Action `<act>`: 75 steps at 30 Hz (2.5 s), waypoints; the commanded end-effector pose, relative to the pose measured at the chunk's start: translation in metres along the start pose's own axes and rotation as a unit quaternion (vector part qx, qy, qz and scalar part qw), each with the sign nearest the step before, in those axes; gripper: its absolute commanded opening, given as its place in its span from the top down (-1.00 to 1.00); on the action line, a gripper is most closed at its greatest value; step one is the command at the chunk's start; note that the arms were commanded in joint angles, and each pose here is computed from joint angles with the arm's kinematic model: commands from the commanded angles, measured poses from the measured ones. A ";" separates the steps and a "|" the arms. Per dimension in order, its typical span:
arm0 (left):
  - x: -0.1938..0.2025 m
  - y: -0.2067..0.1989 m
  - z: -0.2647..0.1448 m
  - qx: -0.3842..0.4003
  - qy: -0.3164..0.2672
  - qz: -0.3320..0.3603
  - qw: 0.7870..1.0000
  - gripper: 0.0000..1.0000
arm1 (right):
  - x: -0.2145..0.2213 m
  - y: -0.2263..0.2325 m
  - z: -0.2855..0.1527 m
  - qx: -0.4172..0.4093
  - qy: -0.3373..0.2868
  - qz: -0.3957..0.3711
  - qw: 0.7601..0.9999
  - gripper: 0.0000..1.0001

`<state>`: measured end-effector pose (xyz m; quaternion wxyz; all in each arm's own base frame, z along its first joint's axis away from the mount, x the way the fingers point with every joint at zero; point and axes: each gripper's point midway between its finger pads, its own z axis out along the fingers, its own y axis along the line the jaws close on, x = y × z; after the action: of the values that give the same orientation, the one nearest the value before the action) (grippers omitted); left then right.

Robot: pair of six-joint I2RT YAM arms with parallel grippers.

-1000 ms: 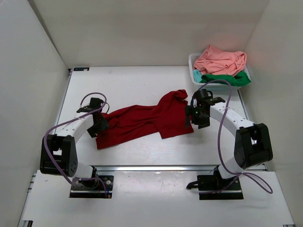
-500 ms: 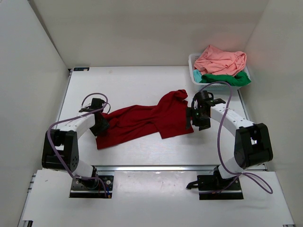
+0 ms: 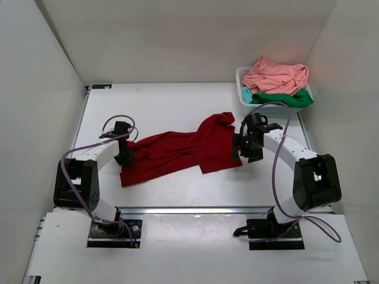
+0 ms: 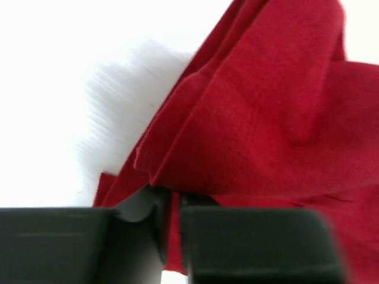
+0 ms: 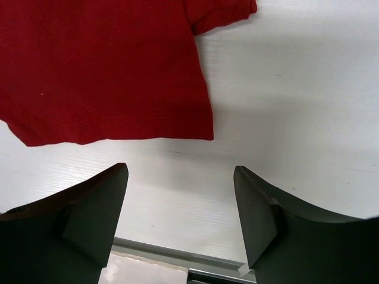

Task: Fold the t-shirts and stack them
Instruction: Flatten out the tshirt

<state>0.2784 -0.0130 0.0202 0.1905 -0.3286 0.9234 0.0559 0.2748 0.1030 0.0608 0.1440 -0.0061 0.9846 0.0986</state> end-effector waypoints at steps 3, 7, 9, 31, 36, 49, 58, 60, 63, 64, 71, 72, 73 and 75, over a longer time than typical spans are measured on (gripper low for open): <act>-0.029 -0.018 -0.028 0.039 -0.027 -0.003 0.999 0.89 | -0.020 0.007 -0.002 -0.017 -0.030 -0.002 0.999 -0.39; -0.034 -0.024 -0.041 0.053 -0.026 -0.007 0.998 1.00 | -0.021 0.011 0.000 -0.031 -0.034 -0.002 0.999 -0.50; -0.035 -0.028 -0.049 0.070 -0.019 -0.012 0.997 1.00 | -0.019 0.014 0.004 -0.035 -0.037 0.001 0.999 -0.59; -0.070 -0.072 -0.116 0.186 -0.042 -0.035 0.981 1.00 | 0.027 0.009 0.066 0.065 0.052 -0.048 0.995 1.00; -0.129 -0.108 -0.157 0.234 -0.086 -0.042 0.967 1.00 | -0.063 0.050 -0.008 -0.018 -0.028 -0.044 0.998 1.00; -0.319 -0.134 -0.378 0.517 -0.227 -0.186 0.804 1.00 | -0.255 0.118 -0.399 -0.183 -0.561 -0.096 0.801 1.00; -0.308 -0.088 -0.486 0.566 -0.322 -0.149 0.745 1.00 | -0.201 0.087 -0.513 -0.176 -0.653 -0.116 0.728 1.00; -0.303 -0.074 -0.509 0.577 -0.349 -0.147 0.723 0.99 | -0.183 0.072 -0.545 -0.169 -0.683 -0.116 0.701 1.00; -0.293 -0.063 -0.545 0.579 -0.386 -0.124 0.707 0.99 | -0.159 0.081 -0.572 -0.197 -0.696 -0.148 0.674 0.99; -0.290 -0.061 -0.551 0.577 -0.396 -0.119 0.704 0.98 | -0.154 0.088 -0.580 -0.206 -0.700 -0.158 0.665 1.00; -0.269 -0.073 -0.535 0.590 -0.354 -0.123 0.715 0.98 | -0.158 0.089 -0.599 -0.264 -0.701 -0.169 0.640 1.00; -0.268 -0.078 -0.521 0.588 -0.336 -0.124 0.725 0.98 | -0.163 0.089 -0.595 -0.275 -0.697 -0.161 0.642 1.00; -0.271 -0.085 -0.501 0.578 -0.320 -0.131 0.739 1.00 | -0.171 0.090 -0.581 -0.281 -0.686 -0.161 0.652 1.00; -0.268 -0.093 -0.479 0.565 -0.305 -0.131 0.756 1.00 | -0.190 0.093 -0.549 -0.279 -0.669 -0.136 0.675 1.00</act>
<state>0.3378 -0.0411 0.6178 0.6630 -0.2080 0.5861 -0.4167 0.2644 0.0719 0.6703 0.7920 -0.1190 0.5208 0.2954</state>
